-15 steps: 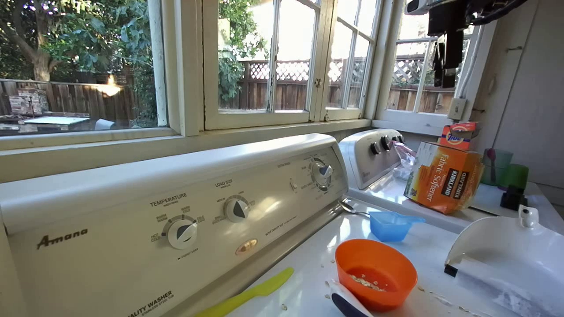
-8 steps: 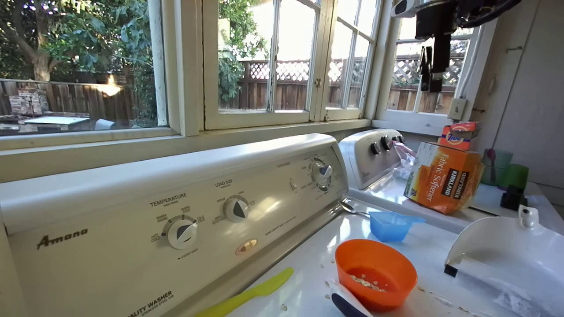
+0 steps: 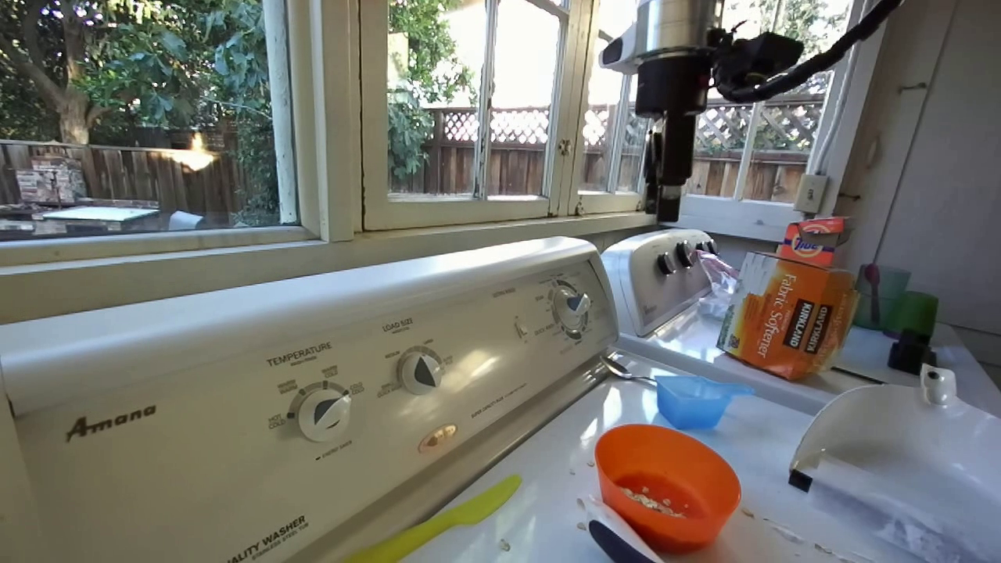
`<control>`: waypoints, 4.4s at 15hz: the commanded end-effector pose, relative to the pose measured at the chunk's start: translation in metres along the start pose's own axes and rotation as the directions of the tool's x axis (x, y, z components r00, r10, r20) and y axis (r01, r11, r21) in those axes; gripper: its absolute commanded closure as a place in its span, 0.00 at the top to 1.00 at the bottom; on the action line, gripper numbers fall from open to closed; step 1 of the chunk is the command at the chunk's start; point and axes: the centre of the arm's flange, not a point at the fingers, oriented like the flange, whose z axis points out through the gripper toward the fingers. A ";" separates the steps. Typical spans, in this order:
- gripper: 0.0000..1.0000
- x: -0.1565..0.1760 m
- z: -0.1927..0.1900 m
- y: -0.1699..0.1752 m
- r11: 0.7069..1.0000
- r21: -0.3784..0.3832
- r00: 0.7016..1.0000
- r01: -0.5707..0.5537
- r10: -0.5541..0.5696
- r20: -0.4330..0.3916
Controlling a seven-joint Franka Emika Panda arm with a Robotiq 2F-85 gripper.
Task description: Rotate the button of the device anticlockwise
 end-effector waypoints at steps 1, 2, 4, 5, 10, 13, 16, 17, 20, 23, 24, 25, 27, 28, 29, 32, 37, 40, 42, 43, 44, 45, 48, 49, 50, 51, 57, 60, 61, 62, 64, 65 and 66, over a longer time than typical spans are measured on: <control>1.00 0.056 0.022 -0.010 0.997 0.039 0.997 0.072 -0.074 0.036; 1.00 0.064 0.029 -0.019 0.984 0.071 0.984 0.163 -0.167 0.055; 1.00 0.038 0.037 -0.024 0.993 0.046 0.993 0.113 -0.115 0.033; 1.00 0.043 0.041 -0.028 0.990 0.054 0.990 0.131 -0.133 0.037; 1.00 0.046 0.038 -0.025 0.987 0.057 0.988 0.147 -0.149 0.032; 1.00 0.074 0.046 -0.039 0.975 0.032 0.975 0.220 -0.220 -0.012; 1.00 0.102 0.056 -0.068 0.956 0.043 0.955 0.290 -0.286 -0.081; 1.00 0.107 0.060 -0.080 0.952 0.046 0.950 0.301 -0.296 -0.100; 1.00 0.119 0.067 -0.114 0.952 0.079 0.946 0.297 -0.282 -0.160; 1.00 0.132 0.072 -0.141 0.949 0.108 0.941 0.297 -0.271 -0.204; 1.00 0.139 0.076 -0.148 0.950 0.115 0.941 0.292 -0.263 -0.213; 1.00 0.146 0.080 -0.152 0.948 0.127 0.942 0.291 -0.261 -0.214; 1.00 0.160 0.090 -0.163 0.941 0.153 0.941 0.302 -0.269 -0.205; 1.00 0.167 0.095 -0.169 0.934 0.163 0.938 0.317 -0.283 -0.199; 1.00 0.172 0.101 -0.173 0.930 0.173 0.936 0.325 -0.290 -0.197; 1.00 0.145 0.108 -0.177 0.932 0.153 0.935 0.328 -0.297 -0.194; 1.00 0.144 0.104 -0.173 0.934 0.151 0.935 0.324 -0.293 -0.199; 1.00 0.144 0.104 -0.173 0.934 0.151 0.935 0.324 -0.293 -0.199; 1.00 0.151 0.102 -0.176 0.942 0.159 0.943 0.297 -0.263 -0.204; 1.00 0.152 0.101 -0.178 0.944 0.161 0.944 0.290 -0.254 -0.209; 1.00 0.155 0.099 -0.183 0.945 0.162 0.945 0.283 -0.246 -0.214; 1.00 0.158 0.098 -0.187 0.945 0.166 0.945 0.282 -0.244 -0.216; 1.00 0.171 0.100 -0.198 0.944 0.176 0.946 0.281 -0.241 -0.215; 1.00 0.173 0.101 -0.202 0.941 0.180 0.944 0.285 -0.244 -0.220; 1.00 0.177 0.104 -0.205 0.938 0.185 0.943 0.293 -0.251 -0.220; 1.00 0.181 0.107 -0.208 0.935 0.189 0.940 0.300 -0.256 -0.224; 1.00 0.205 0.128 -0.218 0.935 0.175 0.933 0.307 -0.260 -0.249; 1.00 0.210 0.129 -0.225 0.928 0.177 0.921 0.330 -0.275 -0.274; 1.00 0.212 0.128 -0.227 0.926 0.175 0.919 0.333 -0.277 -0.282; 1.00 0.215 0.128 -0.229 0.924 0.178 0.915 0.340 -0.280 -0.291; 1.00 0.220 0.127 -0.233 0.918 0.184 0.908 0.352 -0.286 -0.307; 1.00 0.222 0.127 -0.235 0.916 0.186 0.905 0.355 -0.287 -0.314; 1.00 0.224 0.128 -0.236 0.915 0.191 0.904 0.355 -0.284 -0.320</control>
